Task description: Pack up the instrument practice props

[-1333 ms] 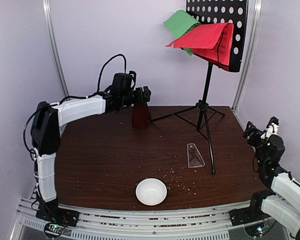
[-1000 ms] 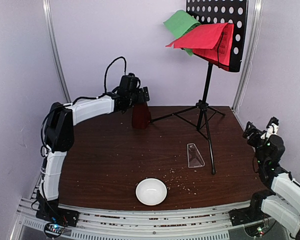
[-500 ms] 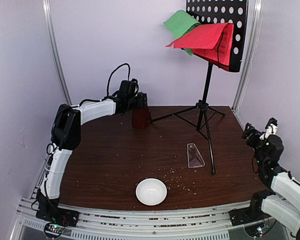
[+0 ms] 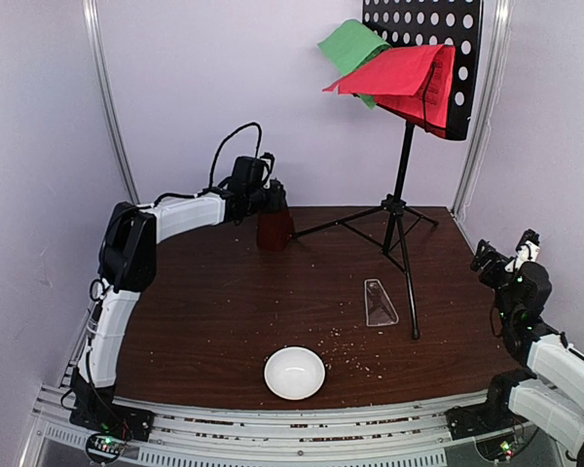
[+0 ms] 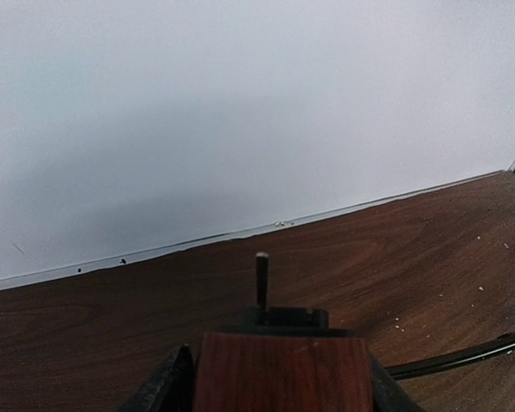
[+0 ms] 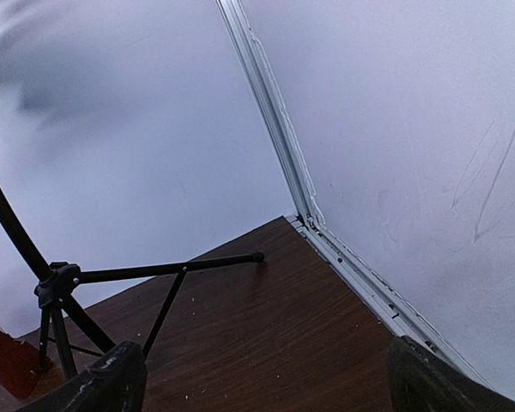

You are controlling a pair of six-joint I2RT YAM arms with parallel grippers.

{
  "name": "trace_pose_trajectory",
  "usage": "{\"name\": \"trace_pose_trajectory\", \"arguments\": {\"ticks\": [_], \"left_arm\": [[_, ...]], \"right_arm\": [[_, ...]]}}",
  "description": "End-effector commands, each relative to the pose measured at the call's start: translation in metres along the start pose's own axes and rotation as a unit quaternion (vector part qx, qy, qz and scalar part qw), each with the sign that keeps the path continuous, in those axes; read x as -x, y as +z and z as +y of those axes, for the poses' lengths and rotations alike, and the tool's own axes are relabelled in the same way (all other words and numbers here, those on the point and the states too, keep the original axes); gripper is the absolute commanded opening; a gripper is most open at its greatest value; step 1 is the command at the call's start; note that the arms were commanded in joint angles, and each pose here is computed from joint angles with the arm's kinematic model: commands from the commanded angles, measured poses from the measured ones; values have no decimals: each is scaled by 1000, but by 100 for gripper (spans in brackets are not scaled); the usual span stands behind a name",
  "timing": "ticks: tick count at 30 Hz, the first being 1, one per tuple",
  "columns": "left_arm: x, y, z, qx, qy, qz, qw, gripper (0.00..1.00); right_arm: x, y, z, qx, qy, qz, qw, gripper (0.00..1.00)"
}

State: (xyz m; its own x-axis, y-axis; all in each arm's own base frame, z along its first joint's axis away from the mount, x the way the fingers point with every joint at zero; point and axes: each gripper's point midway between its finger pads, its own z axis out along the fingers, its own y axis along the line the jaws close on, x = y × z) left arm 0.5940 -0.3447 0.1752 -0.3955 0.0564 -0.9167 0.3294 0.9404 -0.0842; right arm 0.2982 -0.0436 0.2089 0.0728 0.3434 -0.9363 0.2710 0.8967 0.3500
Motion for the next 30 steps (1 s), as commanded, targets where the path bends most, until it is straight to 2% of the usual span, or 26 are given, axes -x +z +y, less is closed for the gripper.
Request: {"name": "trace_pose_trajectory", "arguments": {"ticks": [1, 6, 14, 17, 23, 27, 30], "left_arm": [[24, -26, 2, 5, 30, -21, 999, 41], [33, -61, 4, -5, 39, -23, 999, 30], [23, -132, -26, -117, 83, -18, 990, 28], [15, -160, -47, -182, 108, -31, 977, 28], [-11, -199, -100, -330, 133, -42, 933, 28], [-23, -210, -131, -392, 146, -47, 907, 28], [-35, -211, -148, -423, 157, -44, 891, 30]], "right_arm": [[7, 0, -1, -6, 5, -13, 1000, 100], [6, 0, -1, -6, 5, -14, 1000, 100], [3, 2, 2, 3, -5, -6, 1000, 100], [3, 2, 10, 24, -4, -3, 1000, 100], [1, 1, 32, 82, 3, 15, 996, 100], [-3, -7, 62, 167, 11, 44, 985, 100], [-9, -18, 89, 242, 20, 85, 966, 100]]}}
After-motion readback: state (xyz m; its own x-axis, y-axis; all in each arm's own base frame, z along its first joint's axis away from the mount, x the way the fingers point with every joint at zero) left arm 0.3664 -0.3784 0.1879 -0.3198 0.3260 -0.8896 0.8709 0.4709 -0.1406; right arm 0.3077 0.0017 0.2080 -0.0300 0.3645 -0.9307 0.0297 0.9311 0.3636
